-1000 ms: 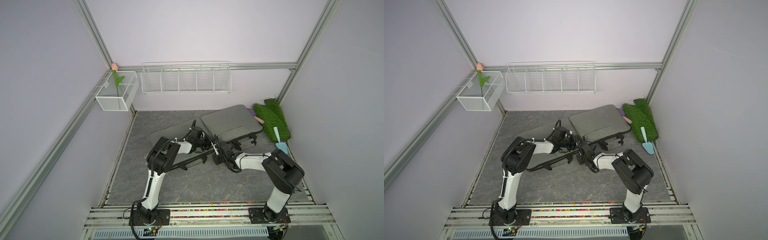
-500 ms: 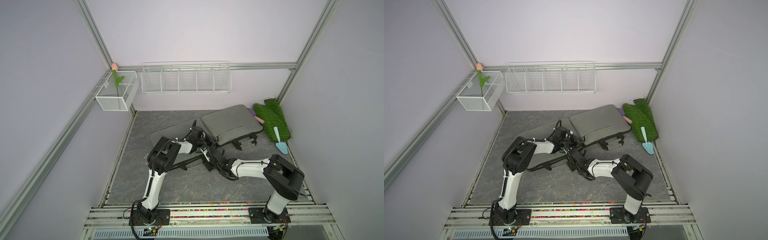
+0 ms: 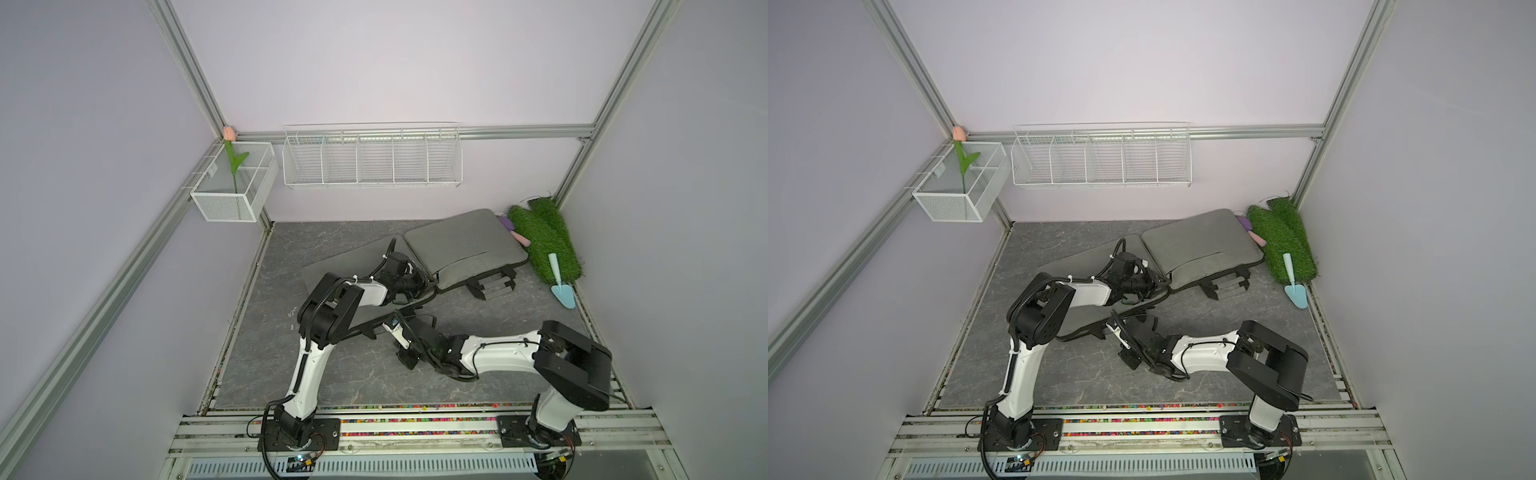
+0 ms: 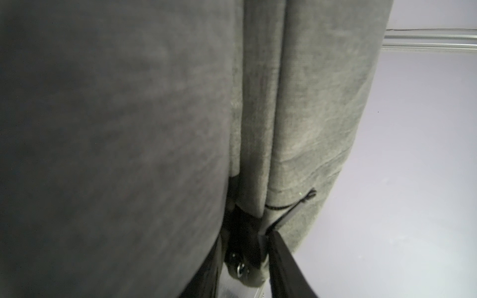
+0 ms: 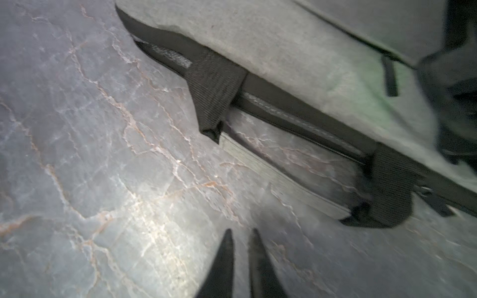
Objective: Put the mouse into the laptop bag
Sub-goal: Zip the zipper on the zippered laptop bag.
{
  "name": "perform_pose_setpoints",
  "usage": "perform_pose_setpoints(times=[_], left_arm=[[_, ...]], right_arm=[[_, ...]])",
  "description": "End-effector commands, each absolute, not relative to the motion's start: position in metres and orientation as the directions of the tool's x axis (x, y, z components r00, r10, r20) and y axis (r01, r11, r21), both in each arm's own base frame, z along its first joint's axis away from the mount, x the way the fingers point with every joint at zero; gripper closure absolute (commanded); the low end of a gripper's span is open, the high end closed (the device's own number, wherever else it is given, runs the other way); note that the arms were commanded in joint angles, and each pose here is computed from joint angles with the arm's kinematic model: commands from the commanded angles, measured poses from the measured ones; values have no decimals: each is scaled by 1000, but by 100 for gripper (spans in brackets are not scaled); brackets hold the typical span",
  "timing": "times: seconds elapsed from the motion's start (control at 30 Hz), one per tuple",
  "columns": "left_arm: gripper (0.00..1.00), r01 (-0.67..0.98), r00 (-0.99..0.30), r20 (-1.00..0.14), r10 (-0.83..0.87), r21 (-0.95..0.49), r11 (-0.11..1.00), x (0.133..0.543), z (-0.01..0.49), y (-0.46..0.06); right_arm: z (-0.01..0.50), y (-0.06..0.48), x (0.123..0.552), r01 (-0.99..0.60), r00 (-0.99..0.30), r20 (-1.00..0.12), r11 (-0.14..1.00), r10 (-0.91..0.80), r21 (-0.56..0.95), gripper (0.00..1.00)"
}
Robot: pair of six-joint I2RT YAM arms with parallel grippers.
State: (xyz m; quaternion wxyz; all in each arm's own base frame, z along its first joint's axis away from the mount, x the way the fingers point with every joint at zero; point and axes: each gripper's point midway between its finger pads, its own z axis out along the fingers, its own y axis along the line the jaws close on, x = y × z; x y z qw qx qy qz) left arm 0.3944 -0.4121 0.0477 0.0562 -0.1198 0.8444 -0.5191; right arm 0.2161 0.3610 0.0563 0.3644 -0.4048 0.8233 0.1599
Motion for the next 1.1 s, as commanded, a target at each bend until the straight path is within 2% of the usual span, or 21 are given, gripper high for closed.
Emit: perform_pose_setpoints(times=[0.0,0.07,0.2,0.27,0.37,0.43,0.53,0.63,0.73,0.87,1.07], left_arm=[[67,-204,-965,73,-252,-812,547,375,13,-402],[67,-194,-967,62,-247,-808,556,375,21,-400],[65,-158,-971,21,-238,-802,576,377,44,-398],[48,-127,-974,-12,-228,-804,581,378,62,-396],[27,-79,-974,-65,-217,-800,594,376,84,-387],[22,-60,-973,-87,-211,-795,604,373,96,-379],[21,-41,-968,-122,-221,-787,616,370,114,-358],[21,-75,-947,-144,-289,-773,630,370,119,-316],[19,-164,-894,-184,-409,-715,680,371,111,-242],[12,-314,-801,-217,-557,-641,701,356,99,-139],[9,-461,-719,-174,-673,-606,649,321,69,-60]], right_arm=[[88,324,244,-655,-400,-782,745,-478,-121,61],[97,298,259,-592,-422,-798,798,-430,-117,50],[83,260,294,-500,-513,-779,863,-361,-70,43],[67,257,306,-494,-569,-742,869,-355,-37,36],[54,272,311,-532,-590,-727,846,-350,24,32],[49,282,312,-548,-599,-726,834,-338,64,28],[44,298,310,-585,-607,-721,802,-334,121,27],[42,309,308,-604,-614,-723,778,-316,173,26],[37,314,311,-608,-617,-720,773,-318,180,26],[28,319,322,-601,-628,-696,785,-347,151,23],[23,324,336,-609,-637,-685,775,-353,168,21]])
